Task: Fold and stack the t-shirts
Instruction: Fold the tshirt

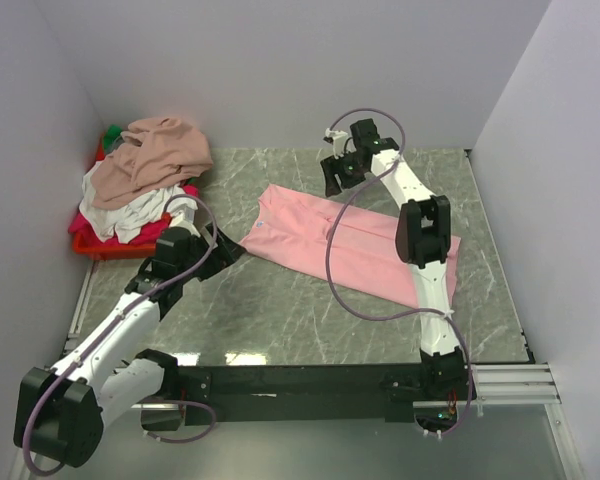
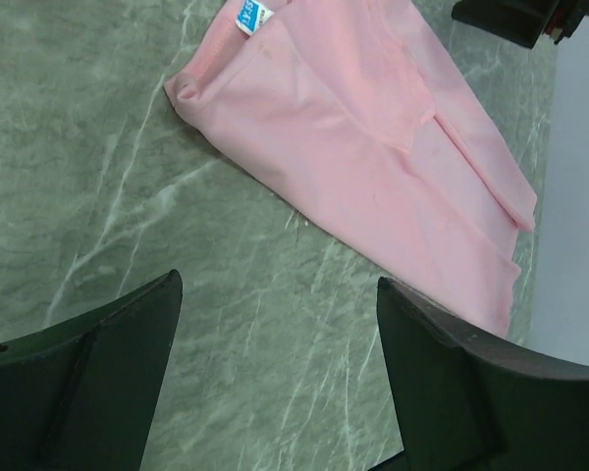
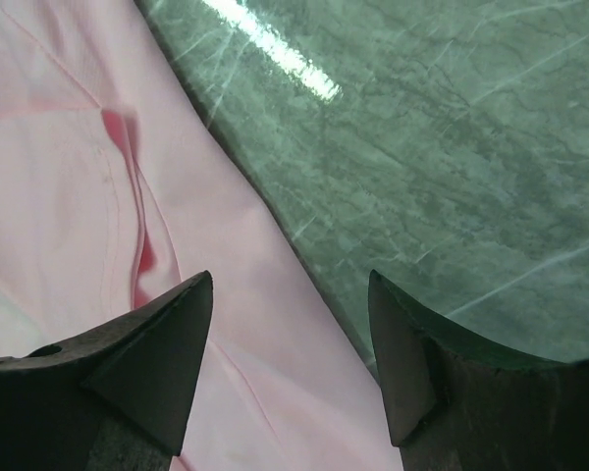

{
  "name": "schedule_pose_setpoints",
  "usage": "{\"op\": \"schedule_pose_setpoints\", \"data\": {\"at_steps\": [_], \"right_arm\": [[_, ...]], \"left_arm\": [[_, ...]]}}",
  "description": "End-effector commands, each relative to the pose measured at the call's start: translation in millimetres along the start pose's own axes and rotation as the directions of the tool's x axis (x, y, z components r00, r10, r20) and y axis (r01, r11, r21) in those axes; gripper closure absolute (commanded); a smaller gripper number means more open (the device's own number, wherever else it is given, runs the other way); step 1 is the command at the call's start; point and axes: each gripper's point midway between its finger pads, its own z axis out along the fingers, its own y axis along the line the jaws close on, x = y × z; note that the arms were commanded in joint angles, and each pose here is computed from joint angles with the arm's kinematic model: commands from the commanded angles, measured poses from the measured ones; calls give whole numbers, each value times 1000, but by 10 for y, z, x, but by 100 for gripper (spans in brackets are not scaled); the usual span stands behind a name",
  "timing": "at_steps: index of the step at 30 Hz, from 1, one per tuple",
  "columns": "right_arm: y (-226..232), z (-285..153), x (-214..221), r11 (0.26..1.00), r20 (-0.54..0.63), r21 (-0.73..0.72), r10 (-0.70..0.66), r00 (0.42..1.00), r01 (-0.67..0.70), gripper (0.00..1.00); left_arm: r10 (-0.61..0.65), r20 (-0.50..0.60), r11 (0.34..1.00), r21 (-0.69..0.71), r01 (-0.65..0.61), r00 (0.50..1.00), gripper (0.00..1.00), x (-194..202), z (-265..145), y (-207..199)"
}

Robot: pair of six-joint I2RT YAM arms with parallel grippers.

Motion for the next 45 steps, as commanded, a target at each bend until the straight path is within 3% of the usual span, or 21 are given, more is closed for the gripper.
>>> {"op": "schedule_pose_setpoints", "data": {"at_steps": [1,7,15,18,22,25,31,39,42,45], "right_arm": [[-46,-44,-157,999,28,46,19,999,-21,29],[38,92,130,999,-90,33,-8,996,11,32],[184,195,418,999,-186,-33,-10,982,4,46],[273,186,430,997,-189,-78,-12,982,-3,60],[232,172,406,998,-180,-61,9,984,-21,90],[28,109,282,997,-130,24,70,989,-68,100],[-531,-92,92,960,-10,207,192,981,-186,100],[-1162,-450,395,905,14,303,311,950,-300,97],[-1278,-702,493,897,27,318,314,949,-306,65],[-1253,-1038,546,899,48,355,257,965,-257,47]], "left_arm": [[-16,-5,999,43,16,1000,15,-34,42,-105],[-24,-22,998,59,26,999,16,-8,89,-128],[-48,-31,997,54,50,998,16,36,112,-93],[-54,-38,997,51,56,998,17,56,135,-77],[-60,-45,997,52,63,997,17,67,161,-78],[-58,-45,997,48,60,997,17,63,166,-72],[-49,-49,998,38,51,998,17,56,232,-54],[-37,-118,992,114,51,992,23,18,772,-352],[-5,-154,995,96,20,988,24,54,1108,-516],[4,-175,998,63,7,985,25,71,1463,-635]]}}
